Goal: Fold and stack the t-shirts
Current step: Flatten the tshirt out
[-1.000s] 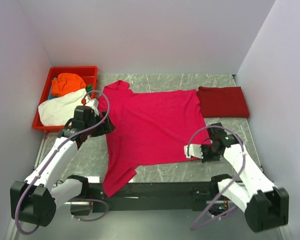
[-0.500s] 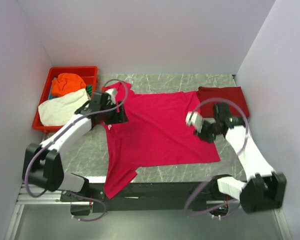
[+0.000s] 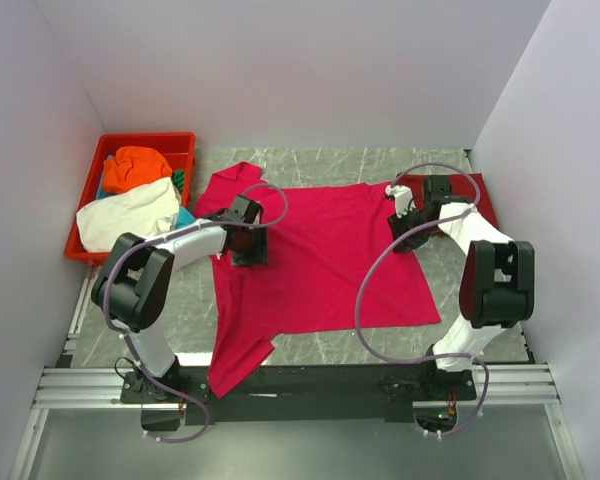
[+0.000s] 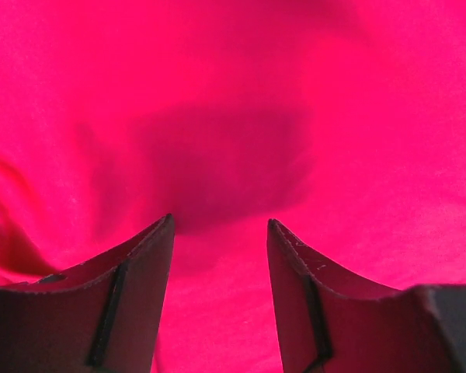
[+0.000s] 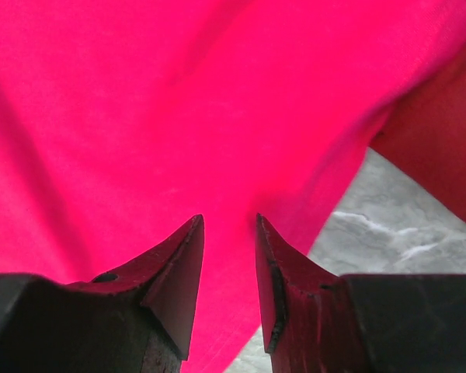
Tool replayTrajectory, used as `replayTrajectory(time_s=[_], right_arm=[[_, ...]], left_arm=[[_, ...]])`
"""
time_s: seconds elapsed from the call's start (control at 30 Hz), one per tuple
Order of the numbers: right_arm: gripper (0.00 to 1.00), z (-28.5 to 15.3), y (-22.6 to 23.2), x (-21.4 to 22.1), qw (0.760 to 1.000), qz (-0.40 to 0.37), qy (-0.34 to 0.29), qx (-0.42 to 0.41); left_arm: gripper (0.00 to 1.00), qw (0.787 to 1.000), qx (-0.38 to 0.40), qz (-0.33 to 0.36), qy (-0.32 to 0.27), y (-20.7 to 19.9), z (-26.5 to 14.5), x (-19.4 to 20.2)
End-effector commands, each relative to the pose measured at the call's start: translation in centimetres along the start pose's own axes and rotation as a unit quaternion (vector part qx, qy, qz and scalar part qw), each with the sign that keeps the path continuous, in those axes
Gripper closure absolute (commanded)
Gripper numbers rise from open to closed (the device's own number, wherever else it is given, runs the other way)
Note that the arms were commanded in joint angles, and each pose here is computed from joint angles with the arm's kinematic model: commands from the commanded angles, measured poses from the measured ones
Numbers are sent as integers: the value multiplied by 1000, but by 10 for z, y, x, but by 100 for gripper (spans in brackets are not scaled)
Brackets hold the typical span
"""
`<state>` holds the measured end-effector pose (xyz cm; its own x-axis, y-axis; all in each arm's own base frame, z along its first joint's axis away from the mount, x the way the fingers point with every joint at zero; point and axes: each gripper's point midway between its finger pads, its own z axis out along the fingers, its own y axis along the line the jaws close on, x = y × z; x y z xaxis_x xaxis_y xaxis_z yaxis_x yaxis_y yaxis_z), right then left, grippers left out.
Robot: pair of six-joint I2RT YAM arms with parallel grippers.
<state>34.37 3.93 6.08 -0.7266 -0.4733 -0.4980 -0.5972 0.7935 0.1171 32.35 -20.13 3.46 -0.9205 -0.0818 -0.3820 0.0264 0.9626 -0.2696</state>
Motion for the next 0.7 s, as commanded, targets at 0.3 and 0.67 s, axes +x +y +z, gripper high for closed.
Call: replayTrajectory(time_s=[0.3, 0.67], right_arm=[[59, 26, -38, 32, 995, 22, 67, 76], [66, 15, -23, 72, 988, -20, 147, 45]], left_arm=[[50, 998, -12, -56, 19, 15, -3, 62], [51, 993, 20, -104, 54, 8, -30, 132]])
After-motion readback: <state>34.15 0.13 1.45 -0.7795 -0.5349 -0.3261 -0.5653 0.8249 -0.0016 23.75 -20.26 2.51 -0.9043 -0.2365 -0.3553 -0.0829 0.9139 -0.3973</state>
